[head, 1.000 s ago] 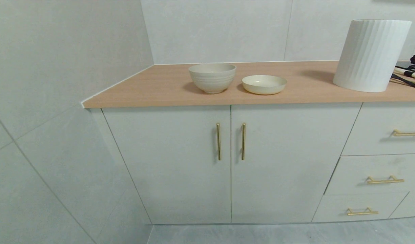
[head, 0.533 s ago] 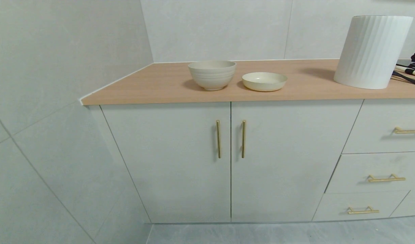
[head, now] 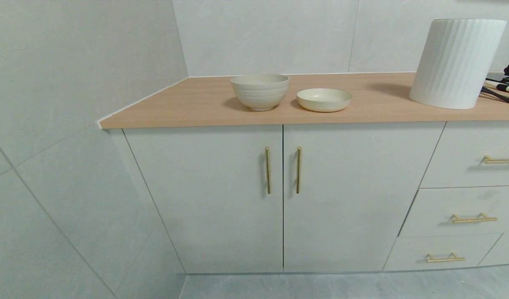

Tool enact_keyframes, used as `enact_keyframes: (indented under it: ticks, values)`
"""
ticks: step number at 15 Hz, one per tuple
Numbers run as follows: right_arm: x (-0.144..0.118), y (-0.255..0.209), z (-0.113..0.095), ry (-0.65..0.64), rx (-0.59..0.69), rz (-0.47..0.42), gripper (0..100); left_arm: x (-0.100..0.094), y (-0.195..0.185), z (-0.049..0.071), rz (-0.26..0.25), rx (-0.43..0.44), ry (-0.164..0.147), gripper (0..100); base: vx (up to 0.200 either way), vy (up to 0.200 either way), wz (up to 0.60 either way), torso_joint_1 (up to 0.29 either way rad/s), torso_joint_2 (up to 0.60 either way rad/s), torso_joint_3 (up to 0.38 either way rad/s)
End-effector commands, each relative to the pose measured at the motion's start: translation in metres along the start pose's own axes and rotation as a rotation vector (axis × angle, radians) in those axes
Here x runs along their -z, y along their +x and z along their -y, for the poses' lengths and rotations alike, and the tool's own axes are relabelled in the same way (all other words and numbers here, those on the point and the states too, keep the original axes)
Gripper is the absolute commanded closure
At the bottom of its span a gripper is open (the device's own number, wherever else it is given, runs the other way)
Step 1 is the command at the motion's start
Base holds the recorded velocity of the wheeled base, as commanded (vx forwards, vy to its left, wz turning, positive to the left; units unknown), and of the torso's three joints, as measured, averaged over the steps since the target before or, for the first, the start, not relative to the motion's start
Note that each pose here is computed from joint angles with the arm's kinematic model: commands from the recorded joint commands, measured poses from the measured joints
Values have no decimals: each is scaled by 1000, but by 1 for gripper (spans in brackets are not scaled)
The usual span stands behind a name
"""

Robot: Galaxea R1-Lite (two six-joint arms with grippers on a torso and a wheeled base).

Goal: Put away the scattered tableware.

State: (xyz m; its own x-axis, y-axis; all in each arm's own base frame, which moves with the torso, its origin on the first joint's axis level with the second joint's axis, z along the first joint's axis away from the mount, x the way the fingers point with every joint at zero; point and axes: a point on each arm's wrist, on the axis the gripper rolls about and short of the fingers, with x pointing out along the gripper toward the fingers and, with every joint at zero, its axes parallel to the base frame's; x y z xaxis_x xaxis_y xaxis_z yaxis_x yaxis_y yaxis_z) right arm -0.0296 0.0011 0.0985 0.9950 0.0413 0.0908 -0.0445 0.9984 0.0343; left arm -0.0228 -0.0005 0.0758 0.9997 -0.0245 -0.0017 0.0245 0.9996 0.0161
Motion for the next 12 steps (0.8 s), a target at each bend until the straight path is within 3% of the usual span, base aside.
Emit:
enact_keyframes:
  ticks: [1, 2, 5, 6, 7, 12]
  values:
    - [-14, 0, -3, 20, -107, -7, 0, 0, 0, 0, -1, 0, -1, 0, 0, 0, 0, 0, 0, 0]
    - [-15, 4, -4, 29, -177, -54, 0, 0, 0, 0, -1, 0, -1, 0, 0, 0, 0, 0, 0, 0]
    - [-32, 28, -5, 53, -229, -208, 0, 0, 0, 0, -1, 0, -1, 0, 0, 0, 0, 0, 0, 0]
    - [-32, 28, -5, 53, -229, -208, 0, 0, 0, 0, -1, 0, -1, 0, 0, 0, 0, 0, 0, 0]
    - [-52, 54, -7, 77, -304, -311, 0, 0, 0, 0, -1, 0, -1, 0, 0, 0, 0, 0, 0, 0]
    - [-69, 130, -25, 78, -499, -489, 0, 0, 0, 0, -1, 0, 2, 0, 0, 0, 0, 0, 0, 0]
